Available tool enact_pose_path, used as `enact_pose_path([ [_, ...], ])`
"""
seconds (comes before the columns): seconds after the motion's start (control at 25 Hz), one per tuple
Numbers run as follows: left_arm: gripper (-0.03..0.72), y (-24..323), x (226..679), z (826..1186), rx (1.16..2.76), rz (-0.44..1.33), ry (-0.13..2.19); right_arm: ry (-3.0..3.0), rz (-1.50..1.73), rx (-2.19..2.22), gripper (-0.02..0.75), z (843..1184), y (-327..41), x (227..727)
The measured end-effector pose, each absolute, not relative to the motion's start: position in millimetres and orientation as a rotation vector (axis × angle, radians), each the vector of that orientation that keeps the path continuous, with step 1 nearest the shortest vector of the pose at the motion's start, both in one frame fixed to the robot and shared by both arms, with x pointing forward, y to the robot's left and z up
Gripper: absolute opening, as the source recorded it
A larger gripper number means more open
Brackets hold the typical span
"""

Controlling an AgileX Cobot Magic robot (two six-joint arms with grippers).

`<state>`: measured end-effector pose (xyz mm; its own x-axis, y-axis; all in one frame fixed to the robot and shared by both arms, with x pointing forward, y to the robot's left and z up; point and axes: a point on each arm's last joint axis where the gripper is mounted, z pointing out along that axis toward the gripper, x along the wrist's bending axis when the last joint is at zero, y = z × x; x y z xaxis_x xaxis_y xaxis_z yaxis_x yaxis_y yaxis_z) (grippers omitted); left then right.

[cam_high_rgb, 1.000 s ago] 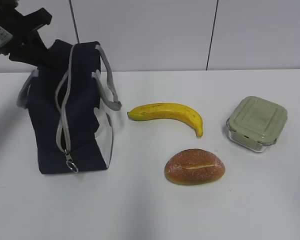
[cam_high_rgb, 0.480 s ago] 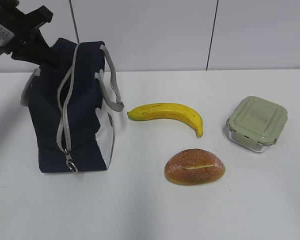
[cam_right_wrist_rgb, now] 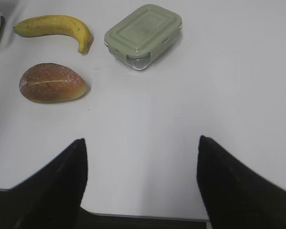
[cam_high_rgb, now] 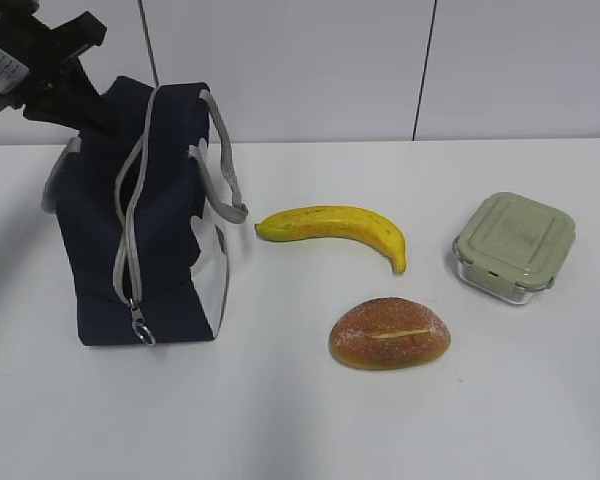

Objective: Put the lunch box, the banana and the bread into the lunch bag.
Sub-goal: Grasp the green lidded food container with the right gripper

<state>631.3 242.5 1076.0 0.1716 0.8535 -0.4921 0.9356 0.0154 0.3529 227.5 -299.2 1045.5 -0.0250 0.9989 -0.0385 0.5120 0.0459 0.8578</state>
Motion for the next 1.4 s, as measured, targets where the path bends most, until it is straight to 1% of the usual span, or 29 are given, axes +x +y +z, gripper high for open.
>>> enact_pose_path([
  [0.2, 0.000, 242.5, 631.3, 1076.0, 1.843, -0.173, 1.689, 1.652, 0.902, 1.572, 0.530, 1059.6, -296.4, 236.3],
  [0.48, 0.000, 242.5, 631.3, 1076.0, 1.843, -0.173, 1.689, 1.766, 0.907, 1.721, 0.530, 1074.0, -288.6, 291.2],
  [0.68, 0.000, 242.5, 631.2, 1076.0, 1.843, -0.174, 1.689, 1.847, 0.880, 1.877, 0.530, 1071.0, -283.0, 338.8],
  [0.96, 0.000, 242.5, 631.2, 1076.0, 1.844, -0.174, 1.688, 1.881, 0.921, 2.092, 0.530, 1067.1, -273.5, 403.0],
  [1.2, 0.000, 242.5, 631.0, 1075.9, 1.850, -0.175, 1.684, 1.869, 0.935, 2.160, 0.530, 1069.9, -271.0, 456.9],
  [1.4, 0.000, 242.5, 630.9, 1075.9, 1.852, -0.174, 1.681, 1.859, 0.915, 2.226, 0.530, 1058.6, -275.3, 488.9],
])
